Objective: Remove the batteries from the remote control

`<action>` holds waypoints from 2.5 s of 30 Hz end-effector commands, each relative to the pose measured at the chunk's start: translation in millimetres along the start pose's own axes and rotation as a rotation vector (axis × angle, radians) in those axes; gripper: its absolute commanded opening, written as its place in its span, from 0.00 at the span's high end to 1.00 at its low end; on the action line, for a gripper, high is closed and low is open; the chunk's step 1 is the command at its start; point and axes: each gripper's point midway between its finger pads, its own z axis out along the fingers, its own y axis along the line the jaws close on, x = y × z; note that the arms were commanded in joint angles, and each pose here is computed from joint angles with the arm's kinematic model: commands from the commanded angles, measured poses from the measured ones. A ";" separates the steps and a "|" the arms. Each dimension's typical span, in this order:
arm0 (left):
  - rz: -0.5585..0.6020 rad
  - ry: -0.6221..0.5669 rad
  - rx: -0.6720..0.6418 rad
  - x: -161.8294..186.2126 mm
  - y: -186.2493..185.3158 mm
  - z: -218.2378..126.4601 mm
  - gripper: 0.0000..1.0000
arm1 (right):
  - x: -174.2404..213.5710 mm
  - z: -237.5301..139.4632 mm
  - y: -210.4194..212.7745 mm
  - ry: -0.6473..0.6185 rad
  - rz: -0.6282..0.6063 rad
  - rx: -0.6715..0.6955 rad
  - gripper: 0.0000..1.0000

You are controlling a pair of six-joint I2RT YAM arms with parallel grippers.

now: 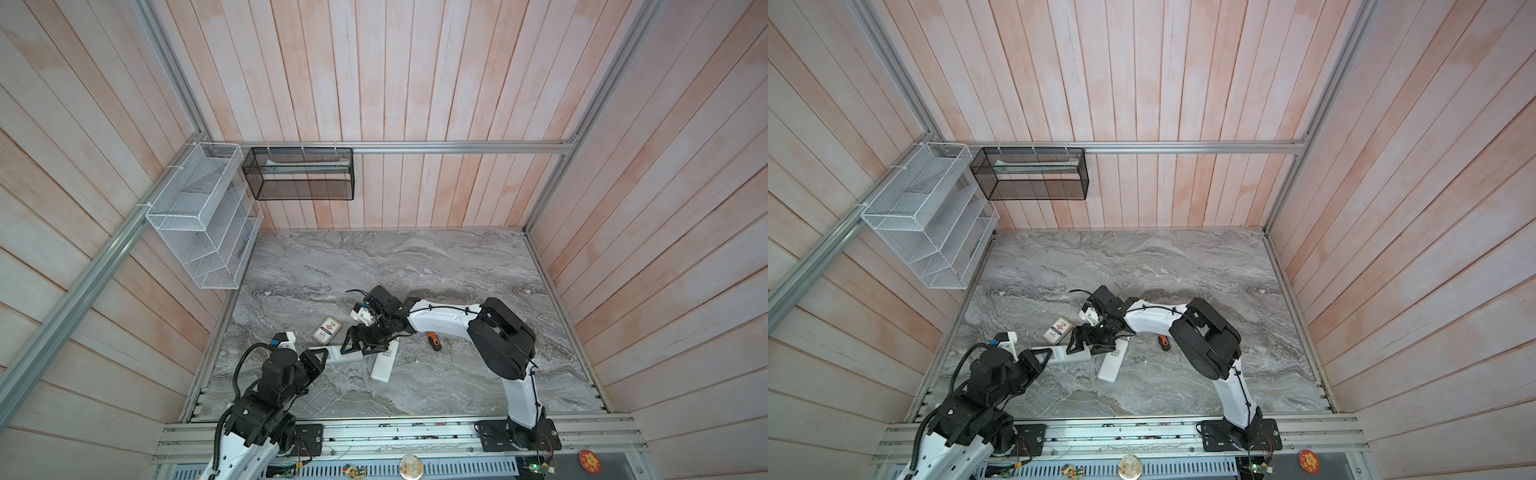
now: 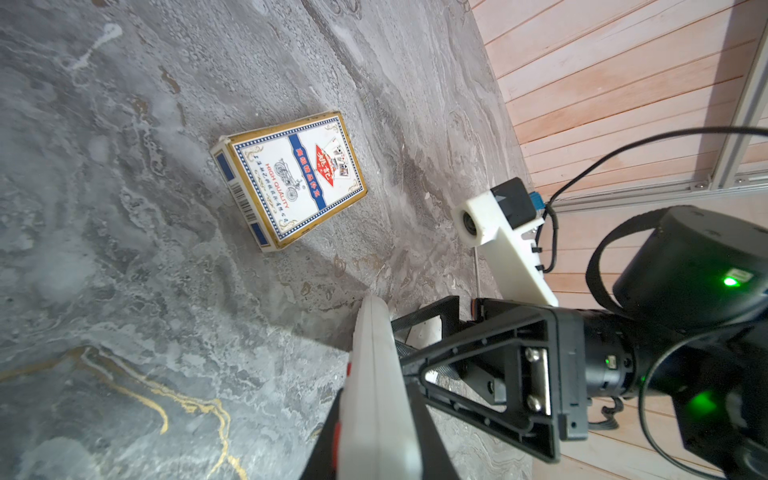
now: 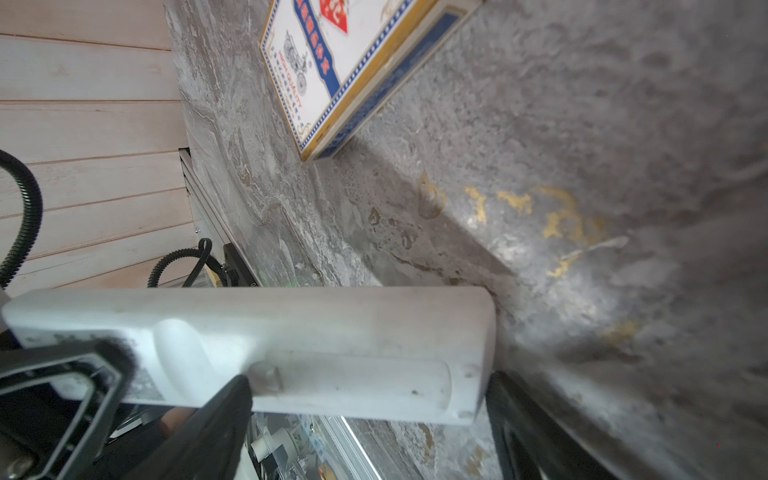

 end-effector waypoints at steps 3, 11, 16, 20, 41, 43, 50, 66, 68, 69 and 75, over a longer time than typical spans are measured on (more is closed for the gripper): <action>-0.005 0.012 -0.002 3.7 3.9 3.7 1.00 | 4.4 14.4 -13.0 0.030 0.010 0.057 0.15; -0.004 0.018 0.003 4.5 2.9 4.8 1.00 | -1.8 15.4 -17.2 0.025 -0.010 0.133 0.14; 0.006 0.008 0.001 1.3 0.0 2.1 1.00 | -5.3 9.9 -27.9 0.009 -0.057 0.290 0.10; 0.016 0.002 -0.006 -1.0 -1.7 0.2 1.00 | -3.1 3.7 -36.6 0.009 -0.075 0.362 0.09; 0.024 0.005 -0.049 -3.6 -0.1 -2.5 1.00 | -12.0 -38.2 -55.1 -0.097 -0.099 0.571 0.09; 0.033 0.008 -0.071 -4.0 1.8 -3.5 1.00 | -15.0 -46.2 -55.4 -0.114 -0.098 0.596 0.09; 0.049 0.006 -0.108 -6.7 3.9 -6.0 1.00 | -18.2 -69.5 -55.2 -0.153 -0.083 0.612 0.09; 0.057 0.003 -0.083 -10.2 -6.2 -7.2 1.00 | -9.7 -128.8 -16.7 -0.282 -0.091 0.231 0.07; 0.061 0.003 -0.078 -10.7 -8.0 -7.5 1.00 | -5.3 -129.6 -8.6 -0.263 -0.115 0.199 0.07; 0.065 0.001 -0.070 -11.2 -10.1 -8.2 1.00 | -3.4 -129.7 -5.9 -0.255 -0.119 0.186 0.07; 0.079 0.002 0.025 -14.5 -34.4 -13.2 1.00 | 5.0 -135.3 9.0 -0.241 -0.142 0.123 0.07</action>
